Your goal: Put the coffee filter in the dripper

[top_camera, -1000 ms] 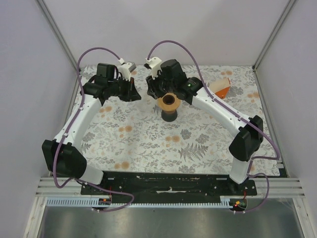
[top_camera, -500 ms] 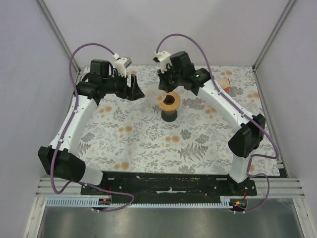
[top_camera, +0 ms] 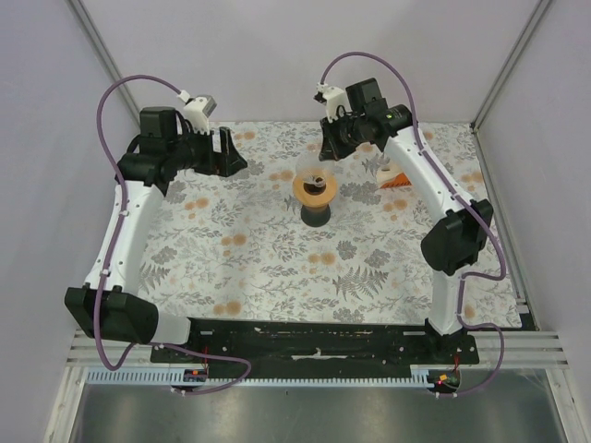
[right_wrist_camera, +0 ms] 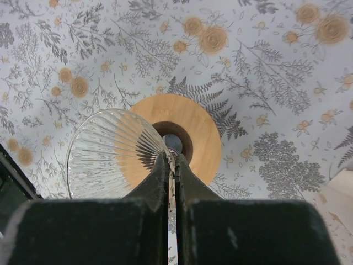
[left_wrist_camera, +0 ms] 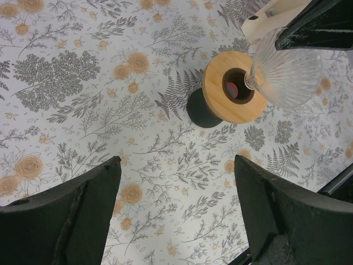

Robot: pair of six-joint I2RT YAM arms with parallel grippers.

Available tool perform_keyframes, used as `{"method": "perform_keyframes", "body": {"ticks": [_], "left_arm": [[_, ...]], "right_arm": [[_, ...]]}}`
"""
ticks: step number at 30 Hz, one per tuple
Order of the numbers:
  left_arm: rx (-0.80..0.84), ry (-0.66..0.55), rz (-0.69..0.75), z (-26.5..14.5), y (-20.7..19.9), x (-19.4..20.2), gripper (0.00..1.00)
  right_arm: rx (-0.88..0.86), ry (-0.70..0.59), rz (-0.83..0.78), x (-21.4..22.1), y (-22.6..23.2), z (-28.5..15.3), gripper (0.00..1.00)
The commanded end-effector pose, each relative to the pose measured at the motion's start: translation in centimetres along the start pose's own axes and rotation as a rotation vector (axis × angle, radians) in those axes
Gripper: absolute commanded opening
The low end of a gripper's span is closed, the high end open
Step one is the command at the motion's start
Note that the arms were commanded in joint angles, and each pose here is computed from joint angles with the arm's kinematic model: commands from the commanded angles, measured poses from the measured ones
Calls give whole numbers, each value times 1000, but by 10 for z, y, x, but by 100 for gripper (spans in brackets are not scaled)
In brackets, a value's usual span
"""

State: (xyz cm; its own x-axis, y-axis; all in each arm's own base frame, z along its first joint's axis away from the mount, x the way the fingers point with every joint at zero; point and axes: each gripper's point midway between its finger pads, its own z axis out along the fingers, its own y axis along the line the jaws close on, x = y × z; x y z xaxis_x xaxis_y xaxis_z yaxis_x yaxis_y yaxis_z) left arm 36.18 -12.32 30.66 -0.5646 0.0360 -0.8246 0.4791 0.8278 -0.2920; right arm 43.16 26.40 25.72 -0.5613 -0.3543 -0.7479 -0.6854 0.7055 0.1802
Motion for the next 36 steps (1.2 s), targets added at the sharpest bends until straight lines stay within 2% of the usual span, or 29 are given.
{"method": "perform_keyframes", "body": {"ticks": [1,9,14,17,22,28,30,34,36], "left_arm": [[-23,-21,-10,-1,2,-3,89],[-26,-19,-56,3,3,5,86],[-53,-21,-103,17,6,10,79],[-36,-12,-98,34,-7,9,77],[64,37,-55,68,-51,12,77],[99,110,-61,115,-64,21,75],[108,130,-66,128,-67,23,70],[119,156,-57,148,-70,26,41],[126,167,-56,154,-71,29,35]], "right_arm": [[-88,8,13,-1,8,9,0],[-110,11,37,5,0,25,0],[-112,4,32,7,-4,31,0],[-121,0,27,12,-5,38,0],[-165,1,22,25,-1,46,0],[-164,21,25,37,-2,49,0],[-150,29,25,40,-4,50,0],[-140,33,24,46,-4,50,0],[-144,34,24,51,-4,52,0]]}}
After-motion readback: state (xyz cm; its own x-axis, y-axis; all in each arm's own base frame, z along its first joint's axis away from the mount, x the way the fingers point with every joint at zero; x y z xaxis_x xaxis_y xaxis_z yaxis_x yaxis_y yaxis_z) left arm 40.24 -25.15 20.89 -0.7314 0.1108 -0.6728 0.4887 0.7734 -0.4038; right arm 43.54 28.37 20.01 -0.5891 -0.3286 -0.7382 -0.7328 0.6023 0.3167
